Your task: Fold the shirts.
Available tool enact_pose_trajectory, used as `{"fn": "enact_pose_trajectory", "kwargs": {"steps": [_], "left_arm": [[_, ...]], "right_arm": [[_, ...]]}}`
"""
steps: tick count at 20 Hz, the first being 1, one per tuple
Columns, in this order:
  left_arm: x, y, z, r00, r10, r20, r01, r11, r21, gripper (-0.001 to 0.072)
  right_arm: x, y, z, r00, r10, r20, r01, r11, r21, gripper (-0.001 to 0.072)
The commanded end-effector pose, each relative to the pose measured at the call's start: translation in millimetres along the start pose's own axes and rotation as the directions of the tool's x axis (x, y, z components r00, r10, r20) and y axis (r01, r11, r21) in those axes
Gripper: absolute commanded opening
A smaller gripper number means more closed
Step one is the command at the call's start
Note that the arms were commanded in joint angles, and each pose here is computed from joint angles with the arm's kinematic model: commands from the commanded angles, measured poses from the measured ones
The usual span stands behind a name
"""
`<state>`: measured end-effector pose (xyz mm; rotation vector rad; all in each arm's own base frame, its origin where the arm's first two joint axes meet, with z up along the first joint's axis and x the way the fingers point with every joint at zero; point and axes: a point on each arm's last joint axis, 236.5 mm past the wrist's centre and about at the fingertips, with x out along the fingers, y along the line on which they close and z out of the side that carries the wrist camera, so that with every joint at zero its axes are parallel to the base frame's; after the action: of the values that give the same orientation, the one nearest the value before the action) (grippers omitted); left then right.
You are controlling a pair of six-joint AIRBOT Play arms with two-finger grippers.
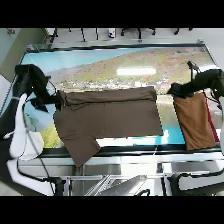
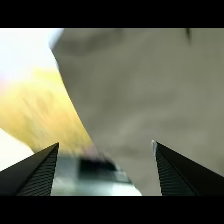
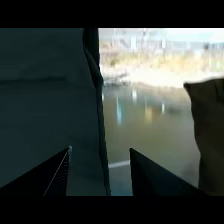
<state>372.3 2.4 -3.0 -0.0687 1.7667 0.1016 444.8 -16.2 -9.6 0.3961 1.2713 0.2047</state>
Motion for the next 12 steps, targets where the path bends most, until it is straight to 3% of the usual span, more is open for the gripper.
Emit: {"fn": "enact_pose_trajectory", "kwargs": {"steps": [1, 6, 12], "left_arm": [[34, -17, -84, 0.990, -0.130, -0.056, 0.128, 0.991, -0.034, 0.0653], [106, -19, -188, 0.945, -0.306, -0.113, 0.279, 0.937, -0.209, 0.0653], [115, -52, -164, 0.847, -0.513, 0.141, 0.531, 0.800, -0.278, 0.0652]], "right_arm": [[-8, -20, -85, 0.983, 0.052, -0.174, -0.039, 0.996, 0.076, 0.0441], [17, -30, -147, 0.957, 0.169, -0.236, -0.116, 0.967, 0.226, 0.0440], [27, -14, -155, 0.947, 0.195, -0.257, -0.149, 0.971, 0.188, 0.0440]]}}
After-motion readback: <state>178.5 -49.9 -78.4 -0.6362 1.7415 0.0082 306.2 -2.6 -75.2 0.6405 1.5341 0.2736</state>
